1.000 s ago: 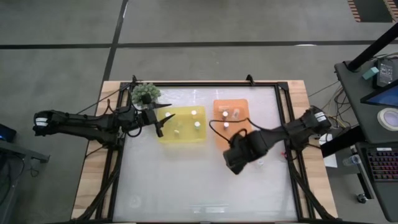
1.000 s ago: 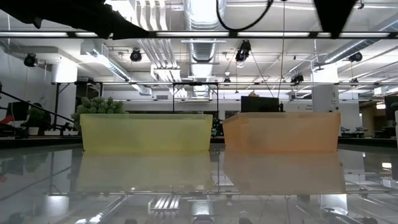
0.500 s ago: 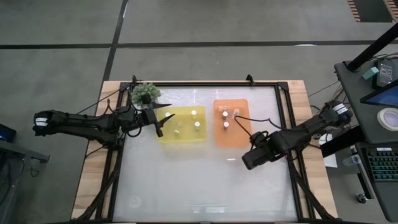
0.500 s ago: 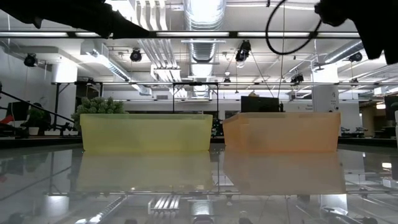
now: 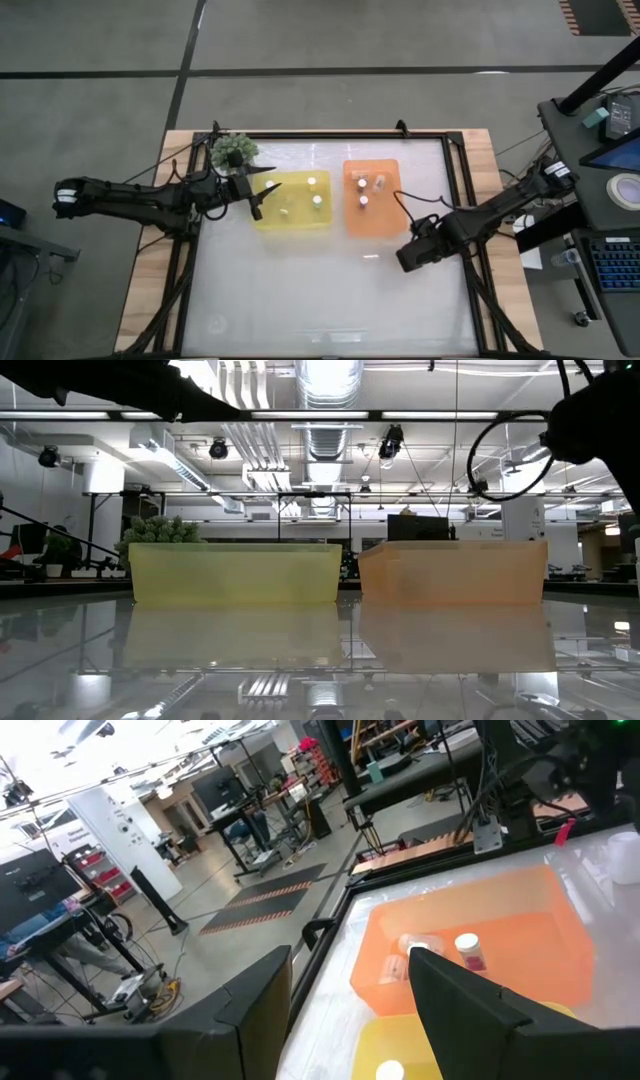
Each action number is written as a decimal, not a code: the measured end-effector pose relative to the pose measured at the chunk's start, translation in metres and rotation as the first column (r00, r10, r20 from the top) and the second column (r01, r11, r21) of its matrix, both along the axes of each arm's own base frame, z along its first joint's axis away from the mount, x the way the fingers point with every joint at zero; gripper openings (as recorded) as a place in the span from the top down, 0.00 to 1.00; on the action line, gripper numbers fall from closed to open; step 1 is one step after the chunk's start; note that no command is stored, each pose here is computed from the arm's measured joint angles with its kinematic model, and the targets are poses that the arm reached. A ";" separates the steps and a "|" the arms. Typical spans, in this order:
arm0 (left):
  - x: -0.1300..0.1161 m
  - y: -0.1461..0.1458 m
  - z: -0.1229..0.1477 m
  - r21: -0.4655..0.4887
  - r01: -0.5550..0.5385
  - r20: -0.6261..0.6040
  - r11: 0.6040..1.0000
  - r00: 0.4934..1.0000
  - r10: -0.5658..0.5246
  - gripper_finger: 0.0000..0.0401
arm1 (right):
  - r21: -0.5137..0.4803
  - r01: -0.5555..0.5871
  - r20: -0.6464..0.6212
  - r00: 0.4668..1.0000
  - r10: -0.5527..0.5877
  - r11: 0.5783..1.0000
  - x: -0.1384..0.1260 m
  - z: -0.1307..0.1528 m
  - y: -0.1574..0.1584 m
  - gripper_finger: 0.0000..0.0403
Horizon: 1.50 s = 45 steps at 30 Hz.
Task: Pick and place medicine bottles into bin by pill shape (circle, oval)
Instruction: Put the transparent pill bottle into the orange bin
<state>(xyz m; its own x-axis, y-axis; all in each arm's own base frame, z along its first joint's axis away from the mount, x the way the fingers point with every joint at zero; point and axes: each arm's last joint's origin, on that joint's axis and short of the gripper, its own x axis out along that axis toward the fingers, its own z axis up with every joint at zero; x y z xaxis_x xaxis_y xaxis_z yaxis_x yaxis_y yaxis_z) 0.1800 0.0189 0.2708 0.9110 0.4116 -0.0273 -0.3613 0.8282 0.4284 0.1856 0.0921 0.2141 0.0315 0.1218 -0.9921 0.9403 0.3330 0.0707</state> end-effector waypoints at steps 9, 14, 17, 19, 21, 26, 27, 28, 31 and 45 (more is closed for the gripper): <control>0.000 0.000 0.000 0.000 0.000 0.000 1.000 1.000 0.000 0.53 | 0.027 -0.011 0.033 0.999 0.010 1.000 0.001 -0.018 0.001 0.32; 0.000 0.000 0.000 0.001 0.000 0.001 1.000 1.000 0.000 0.53 | 0.025 -0.010 0.027 1.000 0.010 1.000 0.000 -0.021 0.001 0.35; 0.000 0.000 0.000 0.001 0.000 0.003 1.000 1.000 0.000 0.53 | 0.024 -0.010 0.026 1.000 0.010 1.000 0.000 -0.021 0.000 0.39; 0.000 0.000 0.000 0.001 0.000 0.003 1.000 1.000 0.000 0.53 | 0.024 -0.010 0.028 1.000 0.009 1.000 0.001 -0.021 0.000 0.42; 0.000 0.000 0.000 0.001 0.000 0.003 1.000 1.000 0.000 0.53 | 0.022 -0.010 0.029 1.000 0.009 1.000 0.001 -0.021 0.000 0.45; 0.000 0.000 0.000 0.001 0.000 0.003 1.000 1.000 0.000 0.53 | 0.018 -0.011 0.030 0.999 0.011 1.000 0.000 -0.021 0.000 0.50; 0.000 0.000 0.000 0.001 0.000 0.003 1.000 1.000 0.000 0.53 | 0.013 -0.009 0.029 1.000 0.009 1.000 0.000 -0.022 0.000 0.50; 0.000 0.000 0.000 0.001 0.000 0.003 1.000 1.000 0.000 0.53 | 0.009 -0.007 0.028 1.000 0.007 1.000 0.000 -0.022 0.000 0.51; 0.000 0.000 0.000 0.001 0.000 0.003 1.000 1.000 0.000 0.53 | -0.002 -0.004 0.033 0.999 0.004 1.000 0.000 -0.023 -0.001 0.53; 0.000 0.000 0.000 0.001 0.000 0.002 1.000 1.000 0.000 0.53 | -0.002 -0.016 0.041 0.999 0.016 1.000 0.000 -0.023 -0.001 0.67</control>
<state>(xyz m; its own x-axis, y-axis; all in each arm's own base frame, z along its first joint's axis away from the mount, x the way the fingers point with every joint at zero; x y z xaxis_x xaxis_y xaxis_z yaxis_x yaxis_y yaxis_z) 0.1800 0.0189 0.2710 0.9109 0.4118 -0.0250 -0.3624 0.8276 0.4286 0.1858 0.0916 0.1908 0.0705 0.1206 -0.9902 0.9311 0.3482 0.1087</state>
